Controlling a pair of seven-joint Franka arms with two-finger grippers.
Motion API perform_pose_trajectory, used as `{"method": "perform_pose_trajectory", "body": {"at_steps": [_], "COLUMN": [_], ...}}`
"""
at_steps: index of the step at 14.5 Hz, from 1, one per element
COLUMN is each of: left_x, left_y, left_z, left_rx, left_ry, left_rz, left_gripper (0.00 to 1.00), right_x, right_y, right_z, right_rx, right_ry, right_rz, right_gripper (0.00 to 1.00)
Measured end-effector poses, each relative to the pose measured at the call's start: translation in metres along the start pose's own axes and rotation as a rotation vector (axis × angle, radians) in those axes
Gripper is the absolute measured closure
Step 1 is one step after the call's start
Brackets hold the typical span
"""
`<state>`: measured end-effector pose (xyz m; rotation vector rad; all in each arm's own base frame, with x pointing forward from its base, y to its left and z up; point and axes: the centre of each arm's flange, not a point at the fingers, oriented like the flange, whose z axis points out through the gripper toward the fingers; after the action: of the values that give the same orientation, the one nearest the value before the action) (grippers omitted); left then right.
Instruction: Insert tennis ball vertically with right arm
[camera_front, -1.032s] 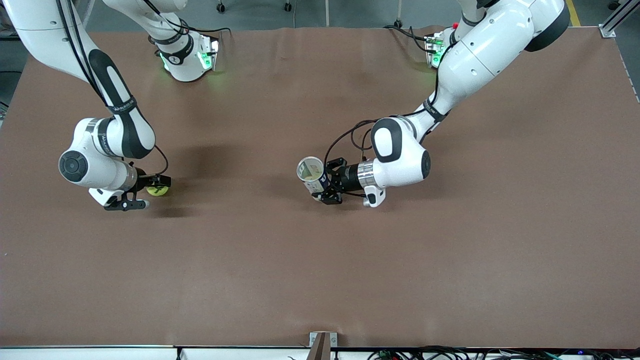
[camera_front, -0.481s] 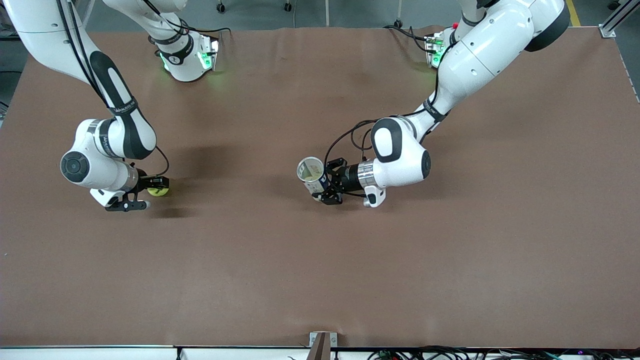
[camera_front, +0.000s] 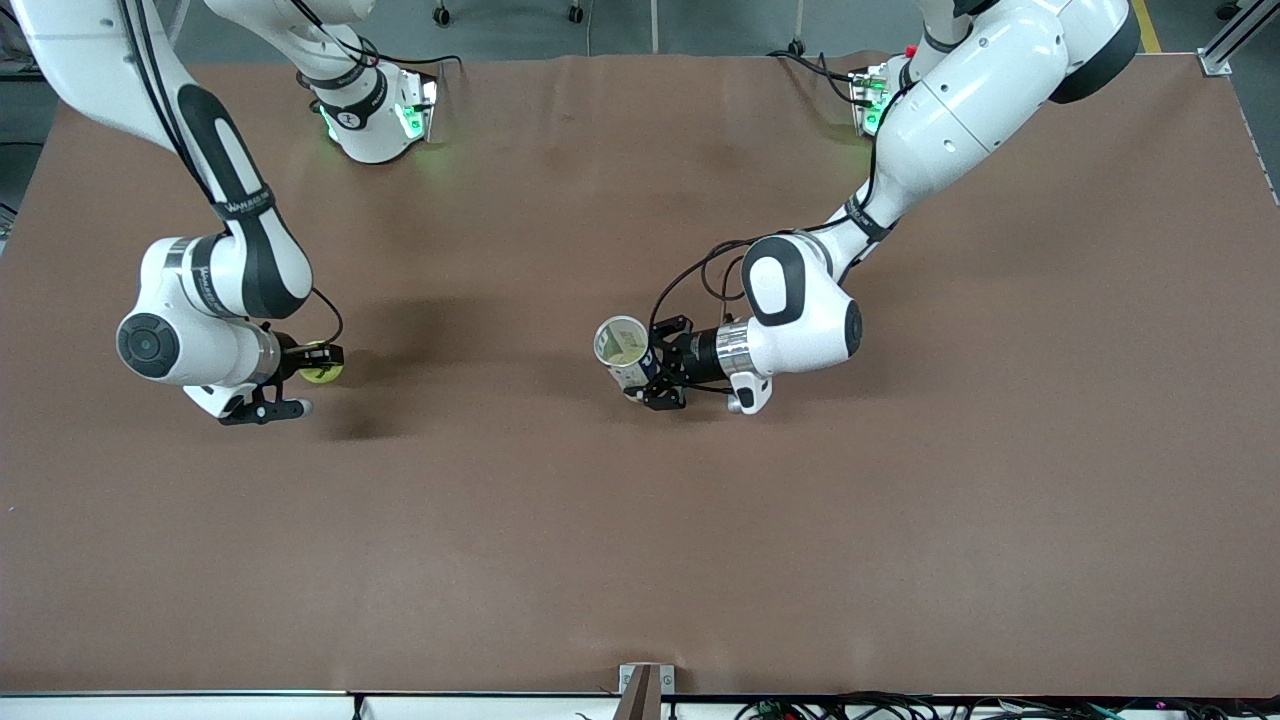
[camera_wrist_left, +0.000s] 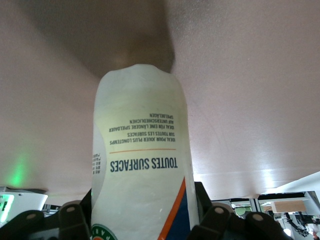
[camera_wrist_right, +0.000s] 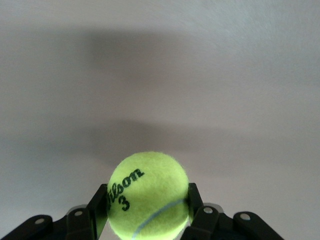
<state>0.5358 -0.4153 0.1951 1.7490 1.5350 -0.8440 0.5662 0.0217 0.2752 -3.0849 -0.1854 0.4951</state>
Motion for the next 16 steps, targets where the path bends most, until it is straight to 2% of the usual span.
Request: {"method": "perform_pose_trajectory", "body": {"at_steps": [3,6,10,14,16], "left_x": [-0.003,-0.005,-0.007,-0.008,-0.008], "left_y": [0.0,-0.001,0.001,0.002,0.003], "left_z": [0.001,0.001,0.001,0.0,0.0], "left_rx": [-0.007,-0.008,-0.011,-0.015,-0.016], "left_ry": [-0.016,-0.023,-0.025,-0.027,-0.027], "left_rz": [-0.022,-0.026,-0.025,-0.023,-0.023], "left_gripper": [0.26,0.26,0.26,0.26,0.26], "right_x": [-0.011,-0.021,-0.038,-0.043,-0.037], "right_y": [-0.068,-0.148,-0.244,-0.306,-0.333], "right_z": [-0.081,-0.131,-0.15,-0.171,-0.172], "right_rx": [-0.037,-0.053,0.049,0.14,0.18], "right_ry": [-0.03,-0.012,-0.006,0.005,0.027], "right_rz": [0.049,0.151,0.304,0.453,0.517], "right_gripper": [0.34,0.34,0.34,0.34,0.34]}}
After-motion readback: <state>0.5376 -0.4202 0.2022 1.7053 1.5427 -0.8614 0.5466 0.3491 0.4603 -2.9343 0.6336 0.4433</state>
